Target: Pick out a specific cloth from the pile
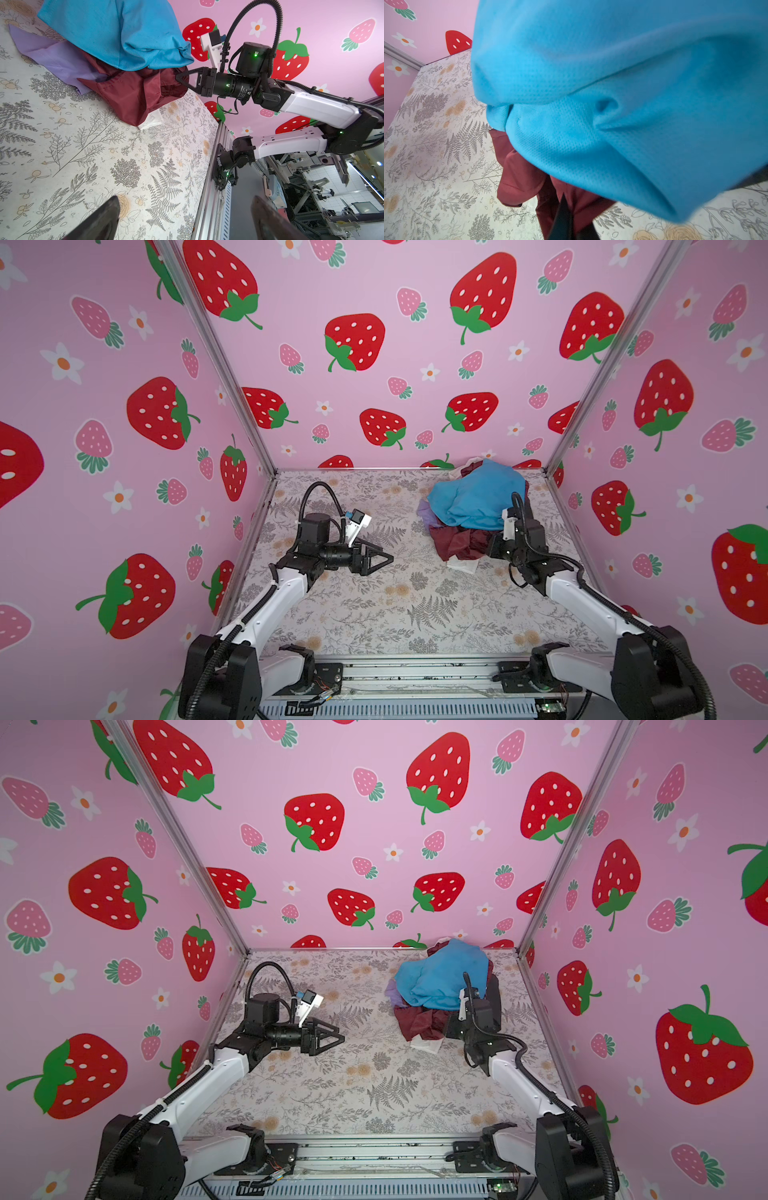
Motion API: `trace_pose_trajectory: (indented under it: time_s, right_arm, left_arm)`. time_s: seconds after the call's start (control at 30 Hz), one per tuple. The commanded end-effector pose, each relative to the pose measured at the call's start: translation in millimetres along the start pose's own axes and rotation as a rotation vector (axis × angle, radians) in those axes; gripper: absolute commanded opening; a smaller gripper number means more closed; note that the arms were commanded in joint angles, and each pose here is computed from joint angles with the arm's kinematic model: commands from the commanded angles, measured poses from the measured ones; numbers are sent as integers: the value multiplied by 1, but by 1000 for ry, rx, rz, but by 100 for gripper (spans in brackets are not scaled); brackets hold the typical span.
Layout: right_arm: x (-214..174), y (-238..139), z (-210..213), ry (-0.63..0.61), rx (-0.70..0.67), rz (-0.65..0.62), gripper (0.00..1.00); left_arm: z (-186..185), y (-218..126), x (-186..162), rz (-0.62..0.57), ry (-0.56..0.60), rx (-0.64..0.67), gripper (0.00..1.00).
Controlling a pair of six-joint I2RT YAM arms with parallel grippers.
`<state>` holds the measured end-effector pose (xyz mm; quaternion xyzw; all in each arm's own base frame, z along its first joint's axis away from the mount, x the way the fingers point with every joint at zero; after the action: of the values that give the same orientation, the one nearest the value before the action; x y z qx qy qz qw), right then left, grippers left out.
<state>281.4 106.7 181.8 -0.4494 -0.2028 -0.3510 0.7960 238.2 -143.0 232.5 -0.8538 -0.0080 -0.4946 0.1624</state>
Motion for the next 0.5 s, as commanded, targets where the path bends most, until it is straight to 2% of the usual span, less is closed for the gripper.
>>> trace_pose_trajectory:
  time_s: [0.0,0.17,0.47]
  right_arm:
    - [24,-22,24,-25,79,-85,0]
    - [49,-49,44,-62,135,-182,0]
    - [79,-79,68,-116,169,-269,0]
  left_arm:
    - [-9,-4,15,-21,71,-6,99]
    - [-9,-3,15,-20,69,-5,99]
    - [-12,-3,16,-22,79,-8,99]
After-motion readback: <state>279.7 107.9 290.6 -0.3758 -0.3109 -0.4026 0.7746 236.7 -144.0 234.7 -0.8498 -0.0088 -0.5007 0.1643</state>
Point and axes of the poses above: each gripper's point midway between its finger pads, its own y axis out along the fingers, its own z axis along the line the jaws close on, x = y × z, the point moved 7 cm from there along -y, back along the fingers, and after that the axes turned 15 degrees about y, right-handed, at the moved point
